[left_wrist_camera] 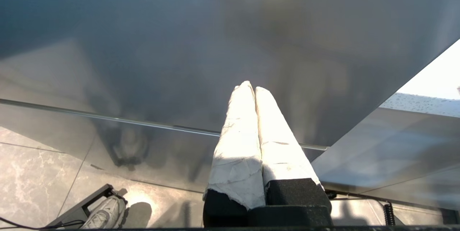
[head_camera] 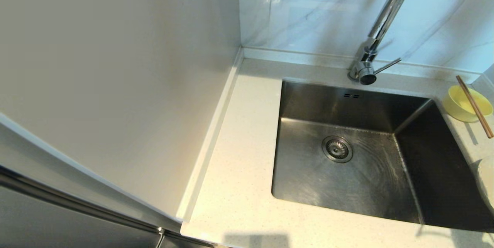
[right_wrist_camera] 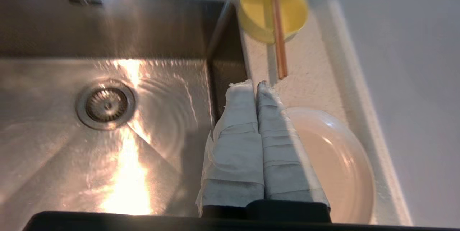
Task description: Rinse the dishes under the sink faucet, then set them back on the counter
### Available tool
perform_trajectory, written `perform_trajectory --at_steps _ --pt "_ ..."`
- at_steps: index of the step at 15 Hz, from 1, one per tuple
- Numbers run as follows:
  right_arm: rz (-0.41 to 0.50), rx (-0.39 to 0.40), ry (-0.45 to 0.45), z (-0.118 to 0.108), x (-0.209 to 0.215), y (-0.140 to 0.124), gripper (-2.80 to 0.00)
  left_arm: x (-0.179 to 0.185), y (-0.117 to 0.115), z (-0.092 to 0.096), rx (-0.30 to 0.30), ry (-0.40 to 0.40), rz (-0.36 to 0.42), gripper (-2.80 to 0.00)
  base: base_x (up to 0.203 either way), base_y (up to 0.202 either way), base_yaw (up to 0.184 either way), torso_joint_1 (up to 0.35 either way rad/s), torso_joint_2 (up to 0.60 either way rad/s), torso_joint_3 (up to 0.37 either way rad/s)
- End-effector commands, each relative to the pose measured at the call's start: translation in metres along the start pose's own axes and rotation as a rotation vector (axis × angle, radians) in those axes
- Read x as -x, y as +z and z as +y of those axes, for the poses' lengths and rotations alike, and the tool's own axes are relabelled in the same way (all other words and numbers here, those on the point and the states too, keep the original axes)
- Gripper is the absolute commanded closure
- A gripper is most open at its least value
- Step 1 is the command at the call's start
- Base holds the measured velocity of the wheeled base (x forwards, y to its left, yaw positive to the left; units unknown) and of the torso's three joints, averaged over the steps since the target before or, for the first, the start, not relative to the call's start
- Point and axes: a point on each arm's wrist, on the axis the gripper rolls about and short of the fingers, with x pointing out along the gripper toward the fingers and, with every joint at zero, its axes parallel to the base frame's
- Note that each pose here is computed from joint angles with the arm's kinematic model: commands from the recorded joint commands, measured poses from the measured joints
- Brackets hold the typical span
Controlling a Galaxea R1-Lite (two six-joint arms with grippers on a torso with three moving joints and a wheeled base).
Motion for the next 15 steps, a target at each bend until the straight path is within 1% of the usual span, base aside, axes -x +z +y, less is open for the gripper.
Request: perform_trajectory --at_steps 1,3,5,8,10,11,12,13,14,15 --pt "-0.142 -0.035 0.006 -0.011 0.046 0.007 0.0 0.0 0.0 0.0 0.001 0.0 0.0 0.0 0.0 0.0 0.0 0.0 0.0 0.0" --pt "-0.22 -0.057 0.028 -0.016 0.076 0.007 0.0 0.0 0.0 0.0 0.001 0.0 0.0 0.0 0.0 0.0 0.0 0.0 0.0 0.0" --pt "-0.279 -0.078 0.031 -0.023 0.1 0.0 0.0 0.0 0.0 0.0 0.001 0.0 0.0 0.0 0.0 0.0 0.0 0.0 0.0 0.0" --pt "-0.322 -0.094 0.043 -0.035 0.137 -0.025 0.0 0.0 0.0 0.0 0.001 0.0 0.0 0.0 0.0 0.0 0.0 0.0 0.0 0.0" --pt "-0.308 -0.093 0.047 -0.043 0.159 -0.053 0.0 0.0 0.0 0.0 0.001 0.0 0.0 0.0 0.0 0.0 0.0 0.0 0.0 0.0" --pt "-0.286 -0.089 0.044 -0.044 0.163 -0.067 0.0 0.0 0.0 0.0 0.001 0.0 0.0 0.0 0.0 0.0 0.0 0.0 0.0 0.0" --pt "-0.239 -0.093 0.019 -0.043 0.16 -0.082 0.0 0.0 0.0 0.0 0.001 0.0 0.0 0.0 0.0 0.0 0.0 0.0 0.0 0.0" --pt "-0.195 -0.108 0.0 -0.042 0.156 -0.092 0.0 0.0 0.0 0.0 0.001 0.0 0.0 0.0 0.0 0.0 0.0 0.0 0.0 0.0" --pt "-0.186 -0.108 0.017 -0.042 0.155 -0.099 0.0 0.0 0.0 0.0 0.001 0.0 0.0 0.0 0.0 0.0 0.0 0.0 0.0 0.0" --pt "-0.204 -0.105 0.031 -0.044 0.159 -0.105 0.0 0.0 0.0 0.0 0.001 0.0 0.001 0.0 0.0 0.0 0.0 0.0 0.0 0.0"
